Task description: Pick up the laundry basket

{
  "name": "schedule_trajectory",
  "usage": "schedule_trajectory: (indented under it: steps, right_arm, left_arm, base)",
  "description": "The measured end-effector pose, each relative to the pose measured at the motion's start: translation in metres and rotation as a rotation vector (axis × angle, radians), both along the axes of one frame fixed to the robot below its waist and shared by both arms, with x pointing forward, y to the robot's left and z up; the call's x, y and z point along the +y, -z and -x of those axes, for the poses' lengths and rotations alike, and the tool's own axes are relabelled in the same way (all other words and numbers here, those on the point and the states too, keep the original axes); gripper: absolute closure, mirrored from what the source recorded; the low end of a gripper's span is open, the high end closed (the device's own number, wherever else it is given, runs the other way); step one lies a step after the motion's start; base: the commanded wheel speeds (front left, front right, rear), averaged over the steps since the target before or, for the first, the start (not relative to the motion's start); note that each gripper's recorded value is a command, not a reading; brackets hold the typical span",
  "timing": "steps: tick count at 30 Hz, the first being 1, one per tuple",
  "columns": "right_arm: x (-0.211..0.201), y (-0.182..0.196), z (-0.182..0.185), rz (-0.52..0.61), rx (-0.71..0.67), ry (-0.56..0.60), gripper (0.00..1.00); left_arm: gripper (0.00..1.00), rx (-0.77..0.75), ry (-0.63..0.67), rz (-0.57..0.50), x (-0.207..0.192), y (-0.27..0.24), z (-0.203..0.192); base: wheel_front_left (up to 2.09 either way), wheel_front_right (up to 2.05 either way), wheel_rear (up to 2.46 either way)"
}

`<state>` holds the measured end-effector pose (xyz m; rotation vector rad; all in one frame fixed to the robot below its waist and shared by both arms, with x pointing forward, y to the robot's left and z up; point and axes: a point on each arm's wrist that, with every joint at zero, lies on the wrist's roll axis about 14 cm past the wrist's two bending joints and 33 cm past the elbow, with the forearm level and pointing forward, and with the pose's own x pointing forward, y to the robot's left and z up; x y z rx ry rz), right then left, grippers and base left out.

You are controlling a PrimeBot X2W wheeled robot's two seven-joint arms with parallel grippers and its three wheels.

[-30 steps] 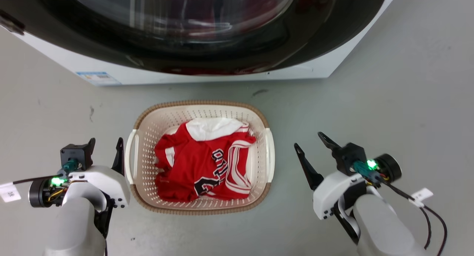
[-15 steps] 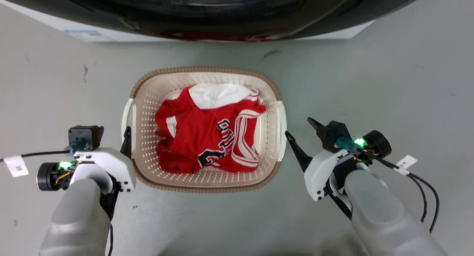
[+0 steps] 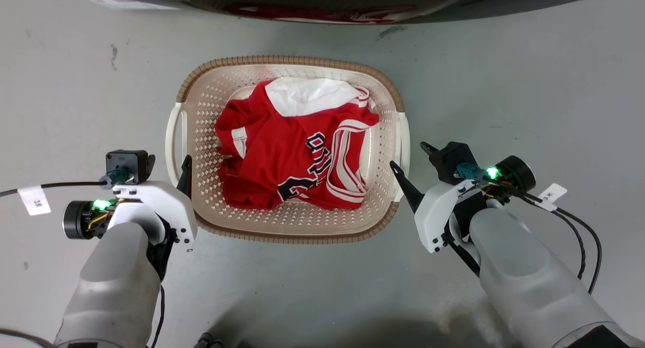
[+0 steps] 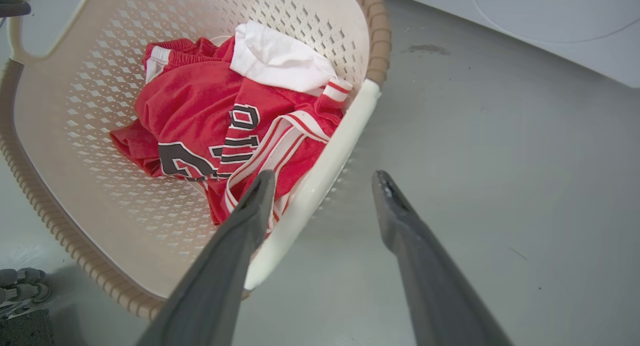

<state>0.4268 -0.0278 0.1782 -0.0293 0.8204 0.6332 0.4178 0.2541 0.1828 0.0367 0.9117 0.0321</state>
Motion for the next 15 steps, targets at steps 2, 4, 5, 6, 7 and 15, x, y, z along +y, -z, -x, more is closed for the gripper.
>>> schedule_trajectory:
  steps: [2,4,5,6,7,15]
  right_arm:
    - [0.001,0.005,0.001,0.002,0.013,-0.007,0.0]
    - [0.001,0.01,0.002,0.007,0.027,-0.009,0.0]
    - [0.001,0.013,0.002,0.008,0.034,-0.007,0.0]
    - [0.001,0.015,0.002,0.007,0.039,-0.007,0.0]
    - [0.002,0.017,0.002,0.007,0.045,-0.009,0.0]
    - [0.007,0.031,0.008,0.007,0.093,-0.024,0.0]
  left_arm:
    - [0.0,0.016,0.001,-0.001,0.0,0.004,0.002]
    - [0.0,0.02,0.002,0.001,0.0,0.007,0.0]
    - [0.0,0.025,0.012,0.002,-0.002,0.009,0.0]
    - [0.0,0.029,0.014,0.005,-0.003,0.011,-0.001]
    - [0.0,0.032,0.016,0.009,-0.005,0.013,-0.001]
    - [0.0,0.048,0.039,0.012,-0.008,0.02,-0.004]
  base:
    - [0.0,0.0,0.0]
    - [0.0,0.0,0.0]
    - [0.0,0.0,0.0]
    - [0.0,0.0,0.0]
    - [0.0,0.0,0.0]
    - [0.0,0.0,0.0]
